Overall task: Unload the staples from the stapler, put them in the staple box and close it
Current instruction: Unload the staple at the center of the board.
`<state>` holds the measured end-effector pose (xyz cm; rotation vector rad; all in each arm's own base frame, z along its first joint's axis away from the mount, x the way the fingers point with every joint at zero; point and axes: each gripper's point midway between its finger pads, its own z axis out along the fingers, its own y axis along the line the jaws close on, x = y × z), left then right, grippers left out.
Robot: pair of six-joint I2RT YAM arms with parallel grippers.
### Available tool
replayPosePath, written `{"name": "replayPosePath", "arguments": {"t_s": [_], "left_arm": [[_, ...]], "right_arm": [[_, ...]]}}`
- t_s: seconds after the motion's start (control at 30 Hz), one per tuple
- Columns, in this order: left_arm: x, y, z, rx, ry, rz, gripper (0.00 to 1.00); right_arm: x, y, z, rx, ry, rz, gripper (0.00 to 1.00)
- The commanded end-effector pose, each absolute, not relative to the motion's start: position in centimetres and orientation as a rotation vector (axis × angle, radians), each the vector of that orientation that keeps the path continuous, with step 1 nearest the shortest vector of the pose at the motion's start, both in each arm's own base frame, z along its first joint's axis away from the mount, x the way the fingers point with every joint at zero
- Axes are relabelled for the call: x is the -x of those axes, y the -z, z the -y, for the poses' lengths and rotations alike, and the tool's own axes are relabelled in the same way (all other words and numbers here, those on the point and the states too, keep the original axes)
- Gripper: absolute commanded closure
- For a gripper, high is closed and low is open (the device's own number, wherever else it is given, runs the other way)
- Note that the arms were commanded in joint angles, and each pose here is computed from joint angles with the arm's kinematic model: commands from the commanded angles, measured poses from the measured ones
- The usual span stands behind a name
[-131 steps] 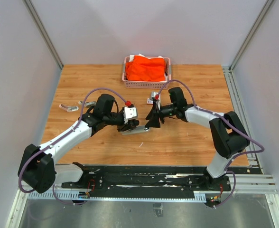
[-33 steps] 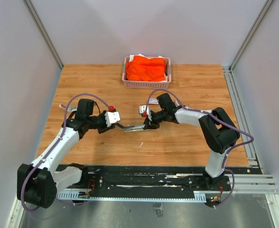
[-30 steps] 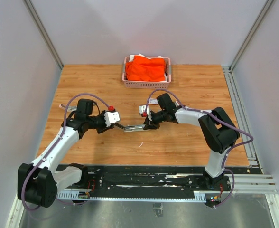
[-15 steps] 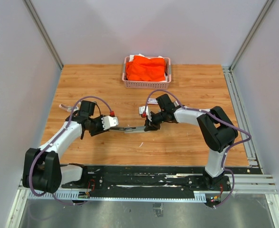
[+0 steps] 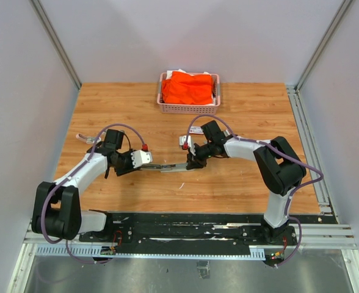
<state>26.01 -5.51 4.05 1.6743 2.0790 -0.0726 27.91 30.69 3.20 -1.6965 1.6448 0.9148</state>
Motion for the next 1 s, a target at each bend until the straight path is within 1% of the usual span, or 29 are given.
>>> {"name": "replayPosePath", "arguments": {"t_s": [0.0, 0.03, 0.17, 0.3, 0.5, 0.67, 0.83, 0.97], "left_arm": [[-24.0, -3.0, 6.2, -1.761, 0.182, -2.072, 0.59], [-24.0, -2.9, 6.2, -1.763, 0.184, -2.07, 0.53], [-23.7, -2.8, 6.2, -1.77, 0.186, -2.066, 0.36], [-23.5, -2.6, 6.2, -1.768, 0.197, -2.068, 0.28], [-22.6, -2.2, 6.3, -1.776, 0.22, -2.062, 0.13], [-21.7, -1.3, 6.2, -1.83, 0.182, -1.972, 0.1], [-22.3, -1.1, 5.7, -1.838, 0.052, -1.865, 0.06], [-22.7, -1.5, 5.9, -1.844, 0.028, -1.813, 0.04]], "right_arm": [[-28.1, -2.3, -30.2, 1.643, -0.915, -1.785, 0.91], [-28.0, -2.3, -30.2, 1.643, -0.916, -1.787, 0.9], [-28.1, -2.4, -30.3, 1.641, -0.909, -1.787, 0.9], [-28.1, -2.3, -30.4, 1.645, -0.898, -1.787, 0.89], [-28.2, -2.2, -30.3, 1.645, -0.886, -1.792, 0.89], [-28.3, -2.2, -30.3, 1.646, -0.881, -1.793, 0.89], [-28.4, -2.2, -30.3, 1.645, -0.873, -1.794, 0.89], [-28.4, -2.2, -30.3, 1.646, -0.87, -1.792, 0.89]]}}
